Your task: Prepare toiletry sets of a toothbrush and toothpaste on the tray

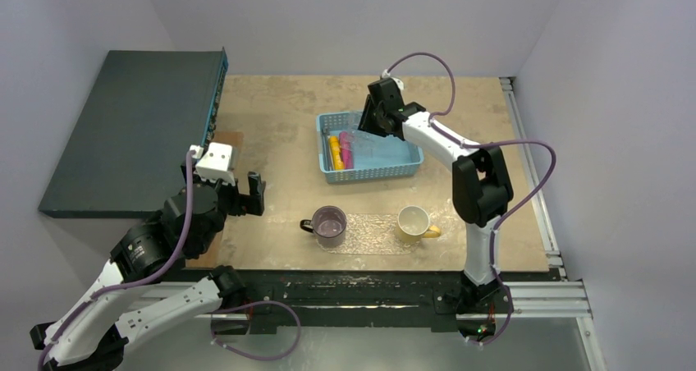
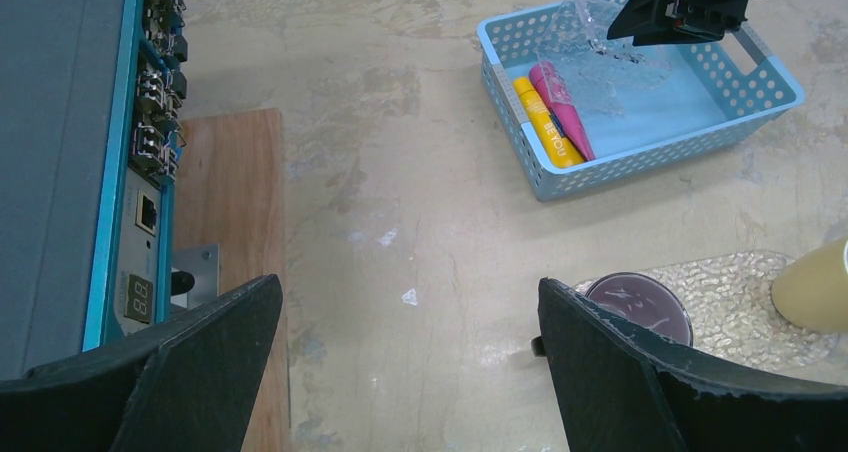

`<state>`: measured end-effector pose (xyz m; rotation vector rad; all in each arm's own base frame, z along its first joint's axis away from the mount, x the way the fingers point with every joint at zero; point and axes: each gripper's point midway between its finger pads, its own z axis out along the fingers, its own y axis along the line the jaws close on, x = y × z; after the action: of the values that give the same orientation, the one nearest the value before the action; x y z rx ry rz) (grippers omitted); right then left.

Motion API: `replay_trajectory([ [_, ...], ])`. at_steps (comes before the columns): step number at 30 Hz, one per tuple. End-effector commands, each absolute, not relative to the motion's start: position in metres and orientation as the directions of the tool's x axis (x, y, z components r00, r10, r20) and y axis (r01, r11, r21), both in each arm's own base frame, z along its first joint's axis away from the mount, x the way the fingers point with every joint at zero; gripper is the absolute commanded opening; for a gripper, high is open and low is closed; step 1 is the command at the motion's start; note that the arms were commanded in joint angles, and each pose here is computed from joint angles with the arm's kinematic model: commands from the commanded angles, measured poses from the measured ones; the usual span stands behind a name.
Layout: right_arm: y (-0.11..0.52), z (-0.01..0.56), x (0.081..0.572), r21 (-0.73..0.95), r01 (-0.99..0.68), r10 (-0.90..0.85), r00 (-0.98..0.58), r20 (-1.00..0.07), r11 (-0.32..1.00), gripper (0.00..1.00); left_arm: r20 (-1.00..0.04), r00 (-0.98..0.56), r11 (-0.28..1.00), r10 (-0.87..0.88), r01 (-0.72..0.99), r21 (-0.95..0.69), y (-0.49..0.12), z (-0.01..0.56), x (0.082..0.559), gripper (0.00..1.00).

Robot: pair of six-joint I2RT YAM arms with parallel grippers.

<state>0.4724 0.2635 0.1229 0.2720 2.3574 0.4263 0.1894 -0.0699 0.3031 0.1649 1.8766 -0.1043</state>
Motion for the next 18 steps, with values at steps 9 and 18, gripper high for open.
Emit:
replay_trajectory([
  [9, 0.2694, 0.1274, 0.4819, 0.413, 0.061, 0.329, -0.714, -0.618, 0.909, 0.35, -0.954, -0.296, 0.989, 0.054, 0.15, 0.009, -0.0713, 0.3048, 0.1938, 1.0],
  [18, 0.2681, 0.1343, 0.4804, 0.41, 0.048, 0.32, -0.71, -0.627, 0.911, 0.05, -0.952, -0.299, 0.988, 0.058, 0.152, 0.012, -0.0721, 0.3038, 0.1942, 1.0],
])
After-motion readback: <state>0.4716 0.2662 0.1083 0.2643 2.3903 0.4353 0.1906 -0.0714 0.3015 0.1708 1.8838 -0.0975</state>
